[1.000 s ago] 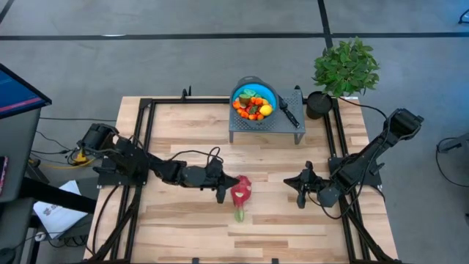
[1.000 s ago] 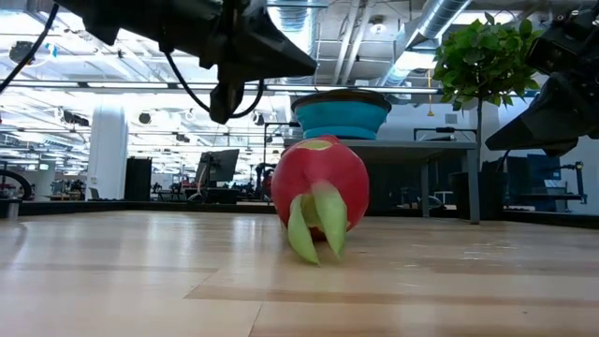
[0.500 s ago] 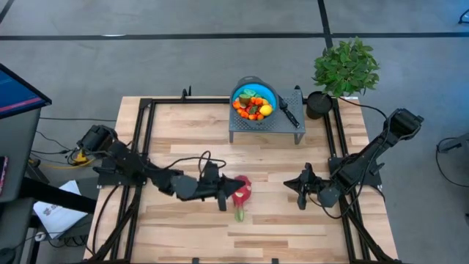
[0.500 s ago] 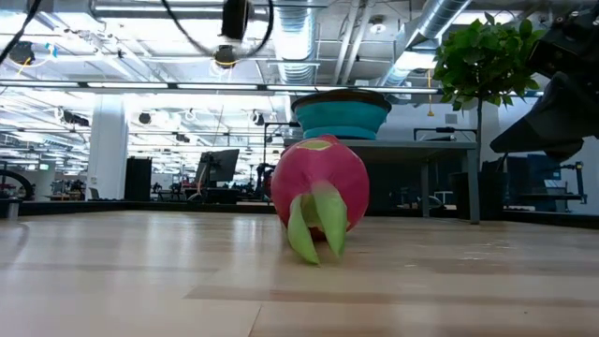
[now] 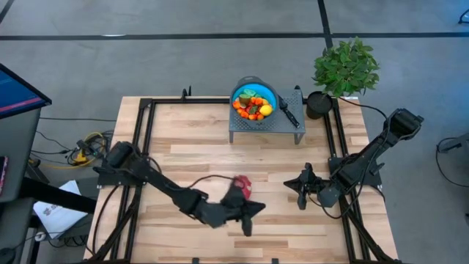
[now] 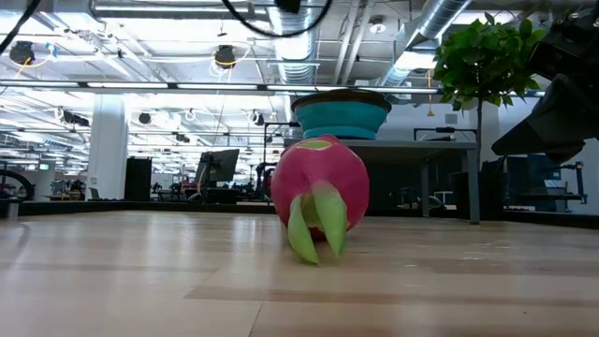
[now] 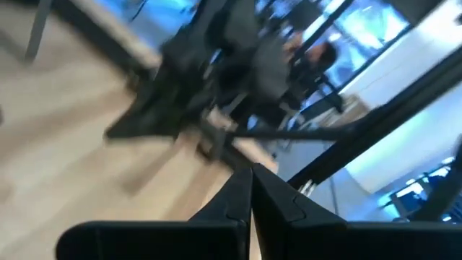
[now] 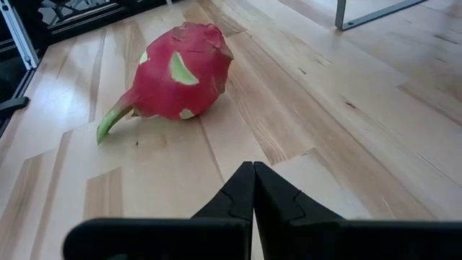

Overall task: Pick & Place Fruit
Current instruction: Put the dragonfruit into the strainer bowl

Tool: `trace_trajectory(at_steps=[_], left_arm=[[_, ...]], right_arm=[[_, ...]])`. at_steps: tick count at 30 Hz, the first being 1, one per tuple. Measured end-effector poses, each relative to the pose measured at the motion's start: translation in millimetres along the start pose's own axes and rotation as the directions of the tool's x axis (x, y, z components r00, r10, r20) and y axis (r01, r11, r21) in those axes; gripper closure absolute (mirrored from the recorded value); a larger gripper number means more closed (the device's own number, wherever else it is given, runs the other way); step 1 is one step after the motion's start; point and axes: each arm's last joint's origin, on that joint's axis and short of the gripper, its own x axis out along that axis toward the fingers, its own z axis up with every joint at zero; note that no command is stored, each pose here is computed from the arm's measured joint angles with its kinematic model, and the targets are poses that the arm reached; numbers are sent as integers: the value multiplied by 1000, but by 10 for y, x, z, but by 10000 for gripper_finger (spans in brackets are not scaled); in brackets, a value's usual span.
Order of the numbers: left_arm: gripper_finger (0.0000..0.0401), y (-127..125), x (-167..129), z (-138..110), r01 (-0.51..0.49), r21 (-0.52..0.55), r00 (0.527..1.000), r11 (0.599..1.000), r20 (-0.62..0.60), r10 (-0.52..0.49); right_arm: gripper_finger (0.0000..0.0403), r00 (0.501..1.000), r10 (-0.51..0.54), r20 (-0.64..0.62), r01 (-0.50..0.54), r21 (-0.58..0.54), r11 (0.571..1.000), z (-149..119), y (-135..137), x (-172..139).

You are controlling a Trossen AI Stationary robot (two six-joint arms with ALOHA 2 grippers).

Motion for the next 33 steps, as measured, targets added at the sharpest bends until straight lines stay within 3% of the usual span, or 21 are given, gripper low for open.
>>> trace_trajectory(at_steps=[7, 10, 13, 16, 22, 25, 30, 33], left_arm=[[400, 180, 47, -262, -194, -119, 961, 974, -223, 164], [400, 305, -4, -345, -313, -144, 907, 939, -339, 250], [400, 432, -54, -399, -440, -164, 824, 883, -466, 324], [400, 567, -95, -473, -516, -177, 772, 838, -521, 365], [399, 730, -133, -548, -541, -123, 731, 832, -559, 392], [399, 802, -147, -478, -517, -71, 707, 853, -596, 380], [400, 976, -196, -204, -444, 43, 742, 895, -543, 394], [400, 1041, -250, 2, -343, 95, 820, 935, -455, 347]], right_arm=[[403, 1000, -4, -3, 4, -6, 1000, -5, -5, 0], [403, 1000, -4, -3, 4, -5, 1000, -4, -5, 0], [403, 1000, -4, -3, 4, -3, 1000, -4, -5, 0], [403, 1000, -4, -3, 4, -3, 1000, -4, -5, 1], [403, 1000, -3, -3, 3, 9, 1000, -3, -4, 0], [403, 1000, -3, -3, 3, 14, 1000, -4, -4, 1], [403, 1000, -1, -1, 1, 18, 1000, -1, -2, 0], [403, 1000, 1, 0, -1, 50, 999, 1, 1, 0]])
